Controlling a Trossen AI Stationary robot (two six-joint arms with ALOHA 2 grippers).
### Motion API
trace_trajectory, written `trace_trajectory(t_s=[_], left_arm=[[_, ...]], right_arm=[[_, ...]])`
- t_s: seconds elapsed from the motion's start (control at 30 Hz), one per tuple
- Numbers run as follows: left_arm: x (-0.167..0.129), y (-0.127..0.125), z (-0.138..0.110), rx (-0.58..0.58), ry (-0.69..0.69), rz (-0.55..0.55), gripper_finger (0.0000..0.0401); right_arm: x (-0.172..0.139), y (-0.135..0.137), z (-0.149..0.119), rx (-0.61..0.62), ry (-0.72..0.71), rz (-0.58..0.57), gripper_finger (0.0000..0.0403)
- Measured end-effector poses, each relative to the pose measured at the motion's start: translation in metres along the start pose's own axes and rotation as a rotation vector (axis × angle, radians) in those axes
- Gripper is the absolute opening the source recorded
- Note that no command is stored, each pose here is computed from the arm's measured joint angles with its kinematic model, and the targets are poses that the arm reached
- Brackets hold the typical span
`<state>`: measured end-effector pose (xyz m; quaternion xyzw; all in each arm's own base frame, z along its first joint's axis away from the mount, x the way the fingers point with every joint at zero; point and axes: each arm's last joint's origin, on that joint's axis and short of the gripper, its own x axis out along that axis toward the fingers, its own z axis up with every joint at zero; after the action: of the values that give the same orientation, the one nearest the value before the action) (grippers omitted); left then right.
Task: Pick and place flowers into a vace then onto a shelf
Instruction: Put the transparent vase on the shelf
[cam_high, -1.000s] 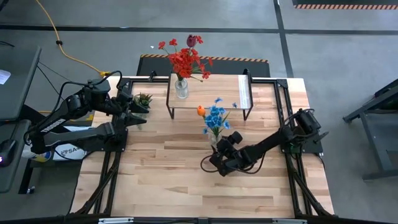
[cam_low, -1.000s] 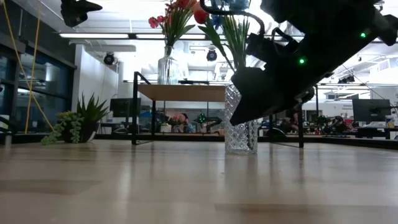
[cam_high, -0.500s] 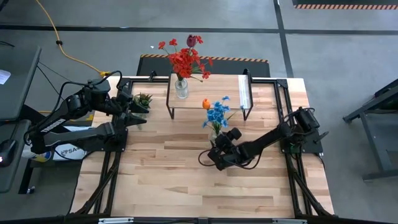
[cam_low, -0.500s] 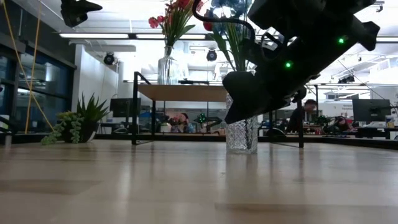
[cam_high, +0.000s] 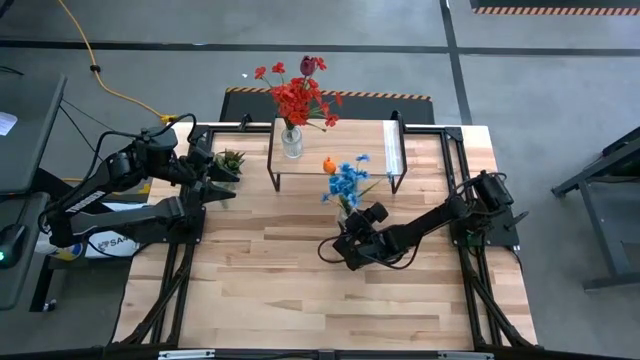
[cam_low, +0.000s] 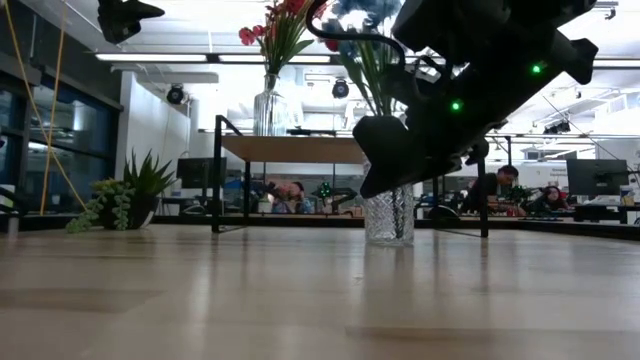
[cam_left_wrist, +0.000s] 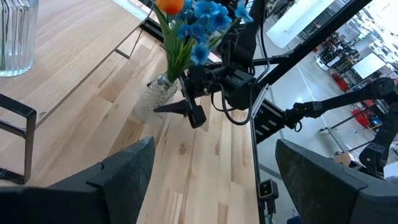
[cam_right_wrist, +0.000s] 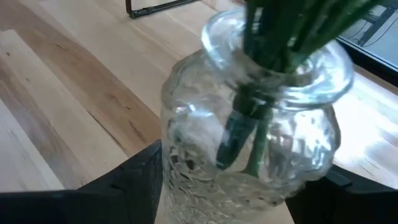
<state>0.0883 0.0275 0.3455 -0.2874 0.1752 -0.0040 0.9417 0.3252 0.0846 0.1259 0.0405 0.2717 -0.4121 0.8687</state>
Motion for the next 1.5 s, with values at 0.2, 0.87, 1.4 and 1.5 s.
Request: trace_trajectory(t_s=[0.2,0.87,1.4,1.5], left_arm=[[0.000,0.000,0.000,0.000,-0.001,0.000,0.0365],[0.000,0.000,0.000,0.001,-0.001,0.001,0.0365],[0.000,0.000,0.000,0.000,-0.002,0.004,0.0365],[0.000,0.000,0.000,0.000,-0.002,0.004,0.0365]], right_arm=[[0.000,0.000,0.000,0.003,-0.001,-0.001,0.0256],[-0.006,0.004,0.006,0.007,0.007,0.072,0.0246],[-0.069,-0.010,0.055,-0.032,-0.127,0.207,0.0246],[-0.092,-0.014,0.075,-0.078,-0.163,0.213,0.0246]])
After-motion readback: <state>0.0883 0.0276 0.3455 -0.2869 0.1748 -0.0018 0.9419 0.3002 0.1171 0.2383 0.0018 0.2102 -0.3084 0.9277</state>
